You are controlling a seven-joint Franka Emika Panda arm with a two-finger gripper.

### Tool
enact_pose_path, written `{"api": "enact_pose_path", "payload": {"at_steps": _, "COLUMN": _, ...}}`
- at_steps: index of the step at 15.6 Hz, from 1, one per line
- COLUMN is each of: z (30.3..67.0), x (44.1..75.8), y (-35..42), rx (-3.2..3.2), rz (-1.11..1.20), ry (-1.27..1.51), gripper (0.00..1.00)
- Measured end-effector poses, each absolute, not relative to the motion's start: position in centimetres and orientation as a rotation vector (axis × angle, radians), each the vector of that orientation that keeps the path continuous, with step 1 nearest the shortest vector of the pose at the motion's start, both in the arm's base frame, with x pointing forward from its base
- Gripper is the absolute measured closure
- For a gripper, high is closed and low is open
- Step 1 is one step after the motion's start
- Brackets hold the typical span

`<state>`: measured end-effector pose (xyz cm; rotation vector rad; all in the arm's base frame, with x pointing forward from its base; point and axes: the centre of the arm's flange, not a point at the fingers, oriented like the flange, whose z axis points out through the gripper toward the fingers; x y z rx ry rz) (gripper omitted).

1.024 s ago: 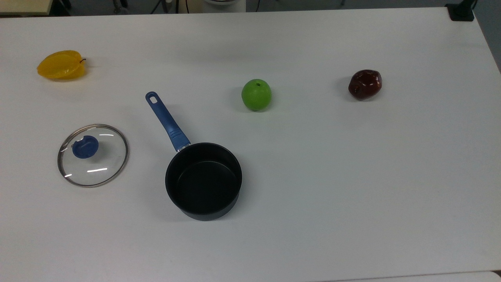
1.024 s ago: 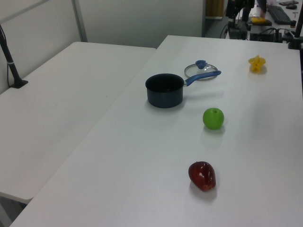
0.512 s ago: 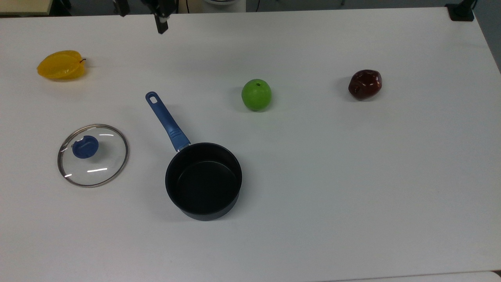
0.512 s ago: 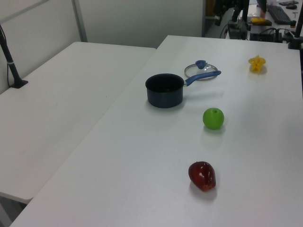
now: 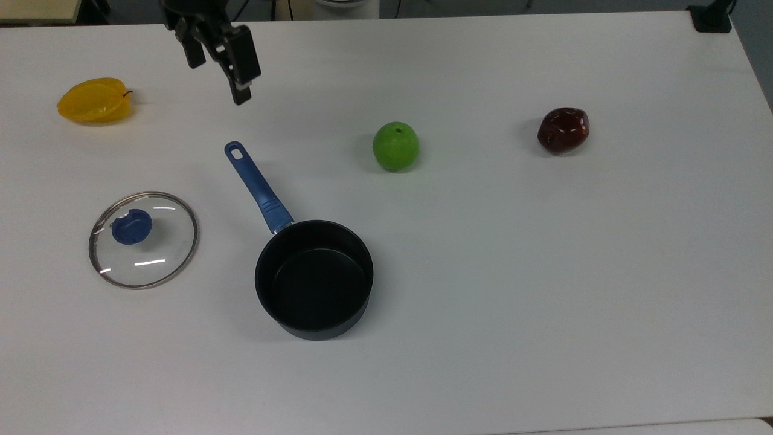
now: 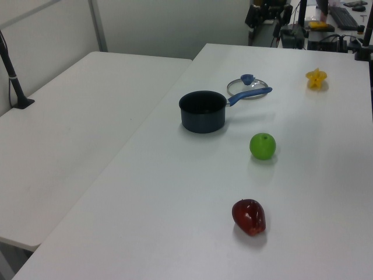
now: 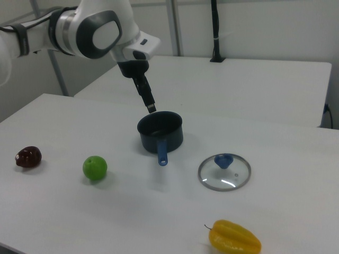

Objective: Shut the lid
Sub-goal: 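Move the gripper down over the blue knob of the glass lid, then close the gripper on the blue knob of the glass lid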

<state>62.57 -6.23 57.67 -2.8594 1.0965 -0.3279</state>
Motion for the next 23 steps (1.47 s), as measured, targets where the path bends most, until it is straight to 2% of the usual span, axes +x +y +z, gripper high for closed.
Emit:
{"api": "enact_pose_path", "payload": {"at_steps": 4, "z": 54.5, "x": 65.4, "y": -7.8, "rx": -2.835, "rz": -0.322, "ry": 1.222, "gripper": 0.00}}
{"api": "enact_pose_path", "payload": {"at_steps": 8, "z": 51.6, "x": 67.9, "y": -12.0, "rx": -2.843, "rz": -0.510, "ry": 1.269, "gripper": 0.00}}
{"api": "enact_pose_path", "payload": {"at_steps": 12, "z": 45.0, "x": 70.2, "y": -16.4, "rx": -2.848, "rz": -0.619, "ry": 1.316, "gripper": 0.00}}
{"api": "enact_pose_path", "payload": {"at_steps": 16, "z": 40.3, "x": 71.1, "y": -18.6, "rx": -2.845, "rz": -0.607, "ry": 1.366, "gripper": 0.00}}
{"api": "enact_pose_path", "payload": {"at_steps": 23, "z": 37.1, "x": 71.8, "y": -18.9, "rx": -2.836, "rz": -0.601, "ry": 1.391, "gripper": 0.03}}
